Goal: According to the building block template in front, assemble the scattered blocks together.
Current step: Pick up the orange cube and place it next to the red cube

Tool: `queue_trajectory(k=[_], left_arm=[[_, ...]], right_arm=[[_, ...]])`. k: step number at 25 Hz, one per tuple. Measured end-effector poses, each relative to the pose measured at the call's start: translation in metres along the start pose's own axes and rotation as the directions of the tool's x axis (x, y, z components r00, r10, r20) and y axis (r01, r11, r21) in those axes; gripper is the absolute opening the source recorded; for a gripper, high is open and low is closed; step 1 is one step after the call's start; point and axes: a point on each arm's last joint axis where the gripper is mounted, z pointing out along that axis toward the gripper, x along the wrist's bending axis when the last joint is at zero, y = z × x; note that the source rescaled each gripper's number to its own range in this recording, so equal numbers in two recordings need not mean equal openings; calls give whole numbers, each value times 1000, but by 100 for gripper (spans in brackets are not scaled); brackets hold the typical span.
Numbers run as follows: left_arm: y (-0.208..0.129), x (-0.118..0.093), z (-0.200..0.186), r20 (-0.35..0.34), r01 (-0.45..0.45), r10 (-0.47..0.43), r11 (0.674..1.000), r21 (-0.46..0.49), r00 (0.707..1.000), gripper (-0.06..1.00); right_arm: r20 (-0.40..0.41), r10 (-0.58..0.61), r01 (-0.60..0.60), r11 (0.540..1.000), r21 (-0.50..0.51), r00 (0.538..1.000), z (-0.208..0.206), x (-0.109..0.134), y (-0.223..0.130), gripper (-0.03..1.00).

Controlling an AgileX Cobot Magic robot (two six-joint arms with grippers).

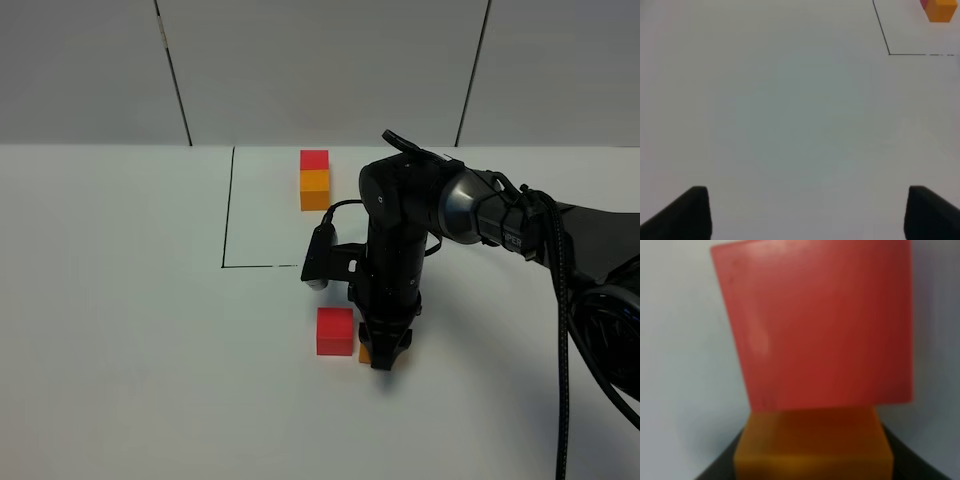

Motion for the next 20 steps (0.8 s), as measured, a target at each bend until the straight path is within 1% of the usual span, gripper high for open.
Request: queue_trajectory(k=[7, 20], left_arm=[[0, 0, 0, 0, 0, 0, 1000, 0, 1000, 65], [0, 0, 0, 0, 0, 0, 1000, 0, 1000, 65]], right_arm=[[43, 2, -1, 999, -36, 999, 0, -4, 3, 1], [49, 2, 0, 999, -41, 999, 0, -4, 4, 1]])
